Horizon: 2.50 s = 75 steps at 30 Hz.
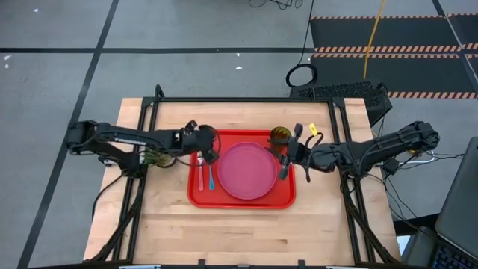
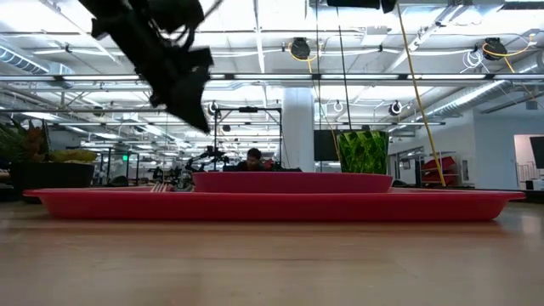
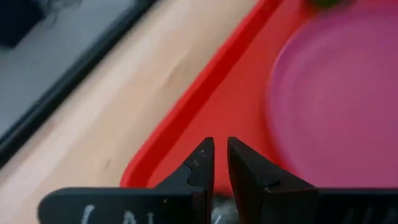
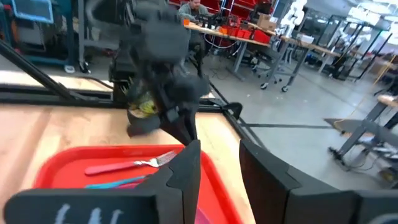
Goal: Pick and place plate/cup/fork/spoon on tray
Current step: Adjust the silverware on the red tray
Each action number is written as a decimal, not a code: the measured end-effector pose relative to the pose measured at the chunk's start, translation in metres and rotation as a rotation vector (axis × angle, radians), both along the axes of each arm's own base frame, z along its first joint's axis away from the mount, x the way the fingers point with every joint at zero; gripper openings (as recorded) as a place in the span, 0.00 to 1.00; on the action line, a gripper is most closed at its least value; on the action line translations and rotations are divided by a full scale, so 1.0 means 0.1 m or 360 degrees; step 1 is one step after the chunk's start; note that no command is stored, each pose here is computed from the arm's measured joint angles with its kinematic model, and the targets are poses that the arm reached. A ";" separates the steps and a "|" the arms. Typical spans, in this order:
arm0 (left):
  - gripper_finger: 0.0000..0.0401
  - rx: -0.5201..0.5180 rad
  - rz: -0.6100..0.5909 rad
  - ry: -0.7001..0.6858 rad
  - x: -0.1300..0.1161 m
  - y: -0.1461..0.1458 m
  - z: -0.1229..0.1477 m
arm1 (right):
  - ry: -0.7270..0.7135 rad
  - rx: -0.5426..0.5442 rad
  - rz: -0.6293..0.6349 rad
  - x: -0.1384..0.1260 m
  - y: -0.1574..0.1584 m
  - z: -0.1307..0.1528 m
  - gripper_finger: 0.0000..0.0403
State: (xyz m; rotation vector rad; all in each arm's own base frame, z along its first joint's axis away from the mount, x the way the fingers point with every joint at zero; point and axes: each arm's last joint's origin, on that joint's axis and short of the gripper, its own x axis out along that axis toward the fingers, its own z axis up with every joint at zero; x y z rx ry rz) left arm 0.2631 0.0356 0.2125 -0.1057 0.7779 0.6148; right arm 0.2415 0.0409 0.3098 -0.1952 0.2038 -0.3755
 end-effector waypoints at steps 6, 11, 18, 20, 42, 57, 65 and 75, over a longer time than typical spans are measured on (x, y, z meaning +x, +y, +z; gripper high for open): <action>0.12 0.0066 -0.0283 -0.0317 0.00 -0.18 0.33 | -0.0044 -0.0063 0.0207 0.06 0.00 0.03 0.26; 0.12 0.0166 -0.0556 -0.0445 -0.02 -0.40 0.47 | -0.0103 -0.0042 0.0294 0.27 -0.04 -0.06 0.26; 0.12 0.0182 -0.0682 -0.0664 -0.22 -0.58 0.21 | 0.0029 -0.0048 0.0236 0.55 -0.09 -0.23 0.26; 0.12 0.0147 -0.0657 -0.0809 -0.30 -0.60 0.14 | 0.0092 -0.0053 0.0232 0.63 -0.08 -0.16 0.26; 0.12 -0.0181 0.0305 -0.0466 -0.70 -0.63 0.01 | 0.0601 0.0039 0.0063 0.94 -0.24 -0.39 0.26; 0.12 -0.0206 0.0638 -0.0052 -0.71 -0.27 -0.20 | 0.0464 -0.0062 0.0090 0.72 -0.27 -0.04 0.26; 0.12 -0.0305 0.0568 0.0170 -0.56 -0.09 -0.42 | 0.0355 -0.0065 0.0013 0.48 -0.23 0.22 0.26; 0.12 -0.0260 0.0513 0.0197 -0.50 0.00 -0.46 | 0.0197 -0.0151 -0.0035 0.26 -0.22 0.16 0.26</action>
